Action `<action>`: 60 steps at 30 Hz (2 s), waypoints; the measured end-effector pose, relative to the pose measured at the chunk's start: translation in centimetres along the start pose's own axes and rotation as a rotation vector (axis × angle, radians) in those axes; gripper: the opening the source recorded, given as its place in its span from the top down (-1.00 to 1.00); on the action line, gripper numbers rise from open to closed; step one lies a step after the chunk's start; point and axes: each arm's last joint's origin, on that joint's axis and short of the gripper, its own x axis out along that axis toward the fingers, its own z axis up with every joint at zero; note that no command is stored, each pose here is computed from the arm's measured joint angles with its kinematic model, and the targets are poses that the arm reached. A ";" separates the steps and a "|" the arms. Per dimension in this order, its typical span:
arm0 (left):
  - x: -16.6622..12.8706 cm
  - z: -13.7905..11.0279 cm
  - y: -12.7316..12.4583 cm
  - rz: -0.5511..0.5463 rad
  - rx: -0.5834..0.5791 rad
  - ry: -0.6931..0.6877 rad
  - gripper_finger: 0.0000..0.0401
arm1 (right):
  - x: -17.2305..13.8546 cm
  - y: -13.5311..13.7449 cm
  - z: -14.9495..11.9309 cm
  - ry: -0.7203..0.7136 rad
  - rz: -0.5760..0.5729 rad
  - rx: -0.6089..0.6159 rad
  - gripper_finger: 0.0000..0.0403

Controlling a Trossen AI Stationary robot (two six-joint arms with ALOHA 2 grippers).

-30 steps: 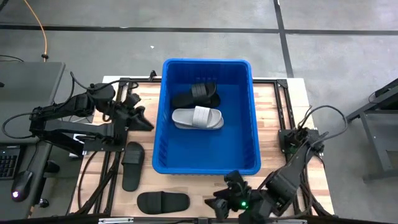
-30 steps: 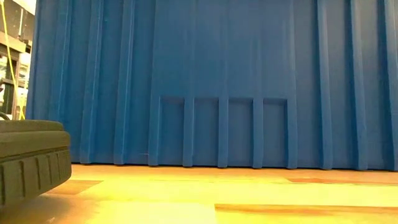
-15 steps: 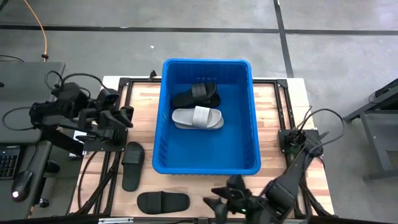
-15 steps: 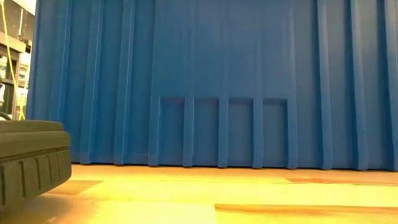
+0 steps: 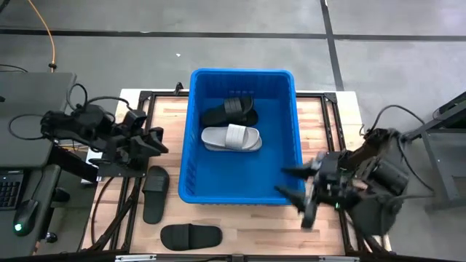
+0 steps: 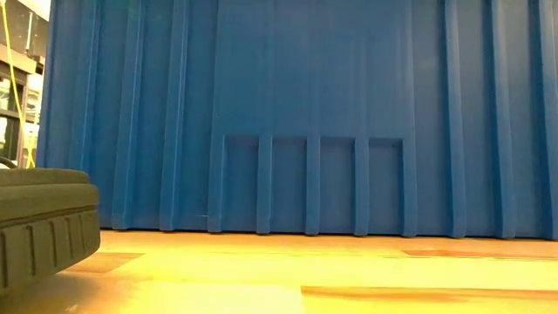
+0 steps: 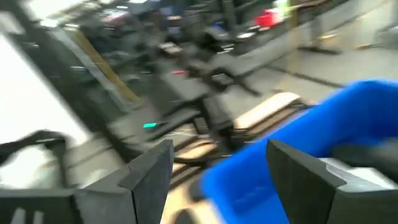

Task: Pick and place slides into bin
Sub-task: Put the bottom black slipper into the blue bin

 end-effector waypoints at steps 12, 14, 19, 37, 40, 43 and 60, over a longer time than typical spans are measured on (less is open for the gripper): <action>1.8 -1.0 0.1 0.014 -0.028 0.032 0.33 | -2.2 -4.8 -5.2 -0.276 -0.205 0.192 -0.14; 1.8 -1.0 0.1 0.021 -0.029 0.024 0.33 | -1.6 -4.7 -5.9 -0.275 -0.210 0.233 -0.11; 1.6 -0.9 0.0 0.011 -0.027 0.021 0.33 | -0.8 -4.9 -6.8 -0.115 -0.204 0.352 -0.06; 1.4 -0.8 -0.5 -0.062 -0.002 0.049 0.33 | 8.8 -4.7 -4.0 0.048 0.188 0.175 -0.05; 1.4 -0.8 -0.6 -0.082 -0.001 0.066 0.33 | 7.2 -6.9 -5.7 -0.035 0.278 0.217 -0.05; 1.4 -0.9 -0.6 -0.099 -0.016 0.094 0.33 | 4.3 -10.6 -6.8 -0.231 0.424 0.281 -0.07; 9.1 -6.3 -3.2 -0.184 -0.046 -0.152 0.33 | -1.9 -18.9 -8.2 -0.233 0.917 0.391 -0.08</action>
